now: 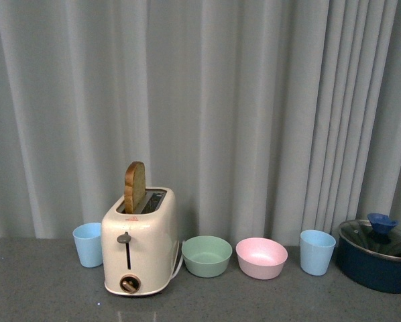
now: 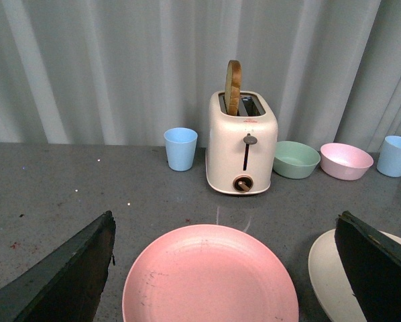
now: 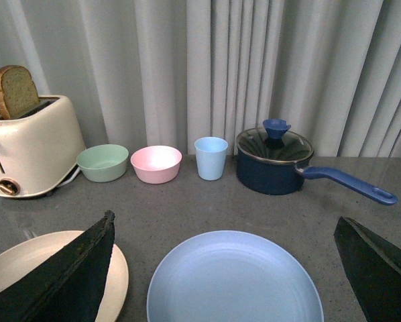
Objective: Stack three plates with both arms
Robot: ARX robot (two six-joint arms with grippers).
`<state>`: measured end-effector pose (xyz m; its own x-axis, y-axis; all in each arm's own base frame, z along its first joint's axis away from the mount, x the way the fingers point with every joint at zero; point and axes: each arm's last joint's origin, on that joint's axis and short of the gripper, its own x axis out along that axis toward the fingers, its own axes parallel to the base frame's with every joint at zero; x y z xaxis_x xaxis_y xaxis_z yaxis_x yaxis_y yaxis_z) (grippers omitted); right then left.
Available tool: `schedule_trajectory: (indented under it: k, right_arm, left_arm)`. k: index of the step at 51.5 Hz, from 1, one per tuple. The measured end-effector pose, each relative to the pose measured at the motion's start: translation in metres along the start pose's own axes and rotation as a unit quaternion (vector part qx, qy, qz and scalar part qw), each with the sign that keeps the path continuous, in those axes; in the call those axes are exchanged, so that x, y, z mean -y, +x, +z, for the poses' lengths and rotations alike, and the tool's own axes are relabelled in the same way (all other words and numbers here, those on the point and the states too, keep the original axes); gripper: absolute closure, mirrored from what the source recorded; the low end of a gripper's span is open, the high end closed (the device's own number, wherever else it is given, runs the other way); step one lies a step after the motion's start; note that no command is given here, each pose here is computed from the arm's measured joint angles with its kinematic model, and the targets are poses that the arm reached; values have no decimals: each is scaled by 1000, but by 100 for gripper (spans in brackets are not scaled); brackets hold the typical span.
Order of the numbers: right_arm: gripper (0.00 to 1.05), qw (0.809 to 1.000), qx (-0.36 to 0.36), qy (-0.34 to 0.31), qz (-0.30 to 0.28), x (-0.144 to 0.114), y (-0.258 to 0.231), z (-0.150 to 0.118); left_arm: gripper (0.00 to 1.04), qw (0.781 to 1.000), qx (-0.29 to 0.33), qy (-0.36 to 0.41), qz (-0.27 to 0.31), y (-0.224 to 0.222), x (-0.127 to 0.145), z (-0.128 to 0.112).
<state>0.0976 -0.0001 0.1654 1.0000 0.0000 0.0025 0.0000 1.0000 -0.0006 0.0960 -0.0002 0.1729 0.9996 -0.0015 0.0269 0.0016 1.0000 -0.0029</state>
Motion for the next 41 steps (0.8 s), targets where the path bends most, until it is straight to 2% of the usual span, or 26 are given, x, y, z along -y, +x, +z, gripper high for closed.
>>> schedule_trajectory:
  k: [41]
  right_arm:
    - [7, 1000, 0, 0, 0, 0, 0, 0]
  left_arm:
    - [7, 1000, 0, 0, 0, 0, 0, 0]
